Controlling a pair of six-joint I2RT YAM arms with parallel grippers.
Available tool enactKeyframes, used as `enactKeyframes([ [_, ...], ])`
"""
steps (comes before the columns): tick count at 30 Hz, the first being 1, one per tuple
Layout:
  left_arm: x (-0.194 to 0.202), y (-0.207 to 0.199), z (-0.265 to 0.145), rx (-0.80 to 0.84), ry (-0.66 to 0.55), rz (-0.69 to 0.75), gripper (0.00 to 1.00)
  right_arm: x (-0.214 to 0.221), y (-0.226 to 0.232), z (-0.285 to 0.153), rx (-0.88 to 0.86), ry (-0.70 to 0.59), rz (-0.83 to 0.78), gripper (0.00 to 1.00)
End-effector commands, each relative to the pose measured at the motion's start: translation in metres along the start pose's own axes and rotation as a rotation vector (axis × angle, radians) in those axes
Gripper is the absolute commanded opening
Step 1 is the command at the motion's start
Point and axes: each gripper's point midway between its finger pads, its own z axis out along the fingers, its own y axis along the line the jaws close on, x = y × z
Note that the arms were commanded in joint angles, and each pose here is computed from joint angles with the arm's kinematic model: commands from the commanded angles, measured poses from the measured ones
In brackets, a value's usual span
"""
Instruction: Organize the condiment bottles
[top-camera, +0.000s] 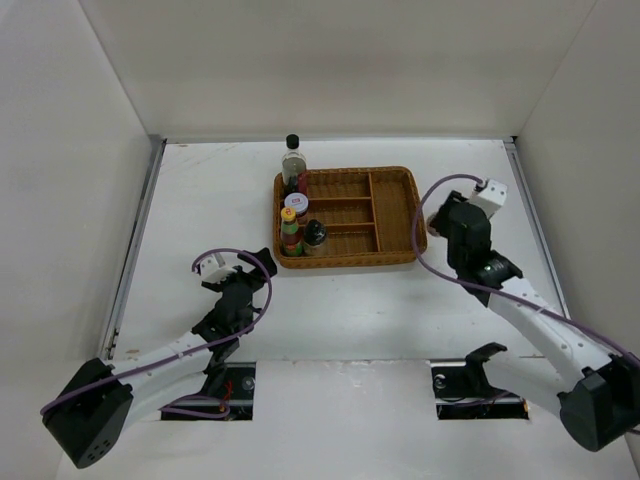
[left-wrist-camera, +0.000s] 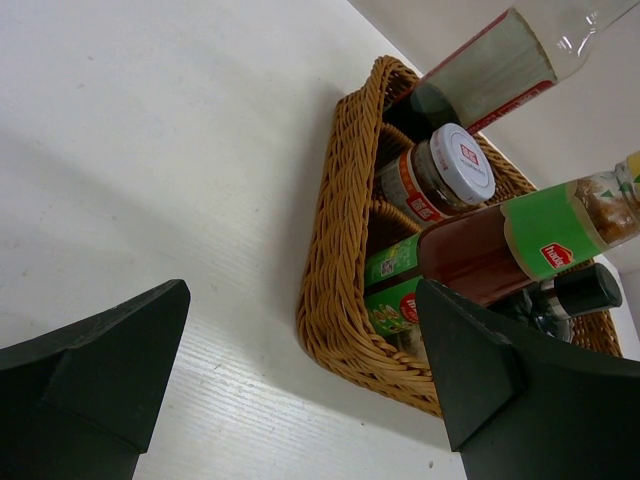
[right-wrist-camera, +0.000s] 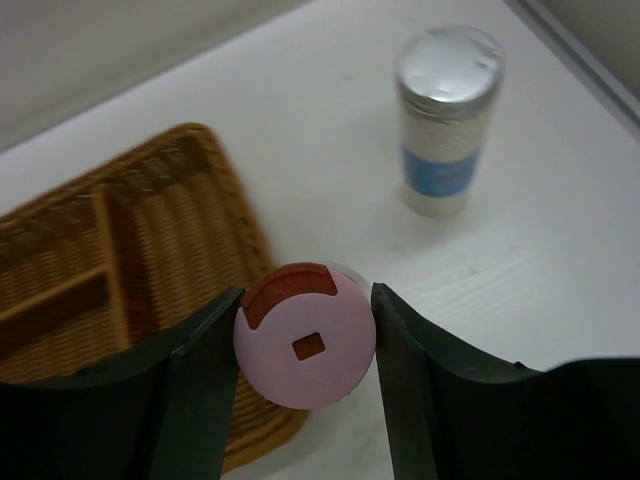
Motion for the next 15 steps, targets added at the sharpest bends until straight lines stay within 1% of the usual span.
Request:
enactKeyframes([
  [1,-0.002,-0.002,-0.002,0.02,-0.011,-0.037,1.0,-0.045,0.062,-0.022,-0.165,-0.094,0.068,0.45],
  [4,-0.001,0.0,-0.001,0.012,-0.01,-0.03,1.0,-0.039,0.123,-0.04,-0.315,-0.071,0.076,0.46],
  [9,-0.003,-0.002,-0.001,0.02,-0.015,-0.04,1.0,-0.002,0.211,-0.052,-0.511,0.021,0.055,0.46],
  [12,-0.002,0.0,-0.001,0.013,-0.014,-0.034,1.0,0.025,0.243,-0.056,-0.565,0.08,0.027,0.46],
  [15,-0.003,-0.002,-0.002,0.023,-0.017,-0.044,1.0,0.046,0.26,-0.058,-0.58,0.114,0.0,0.46],
])
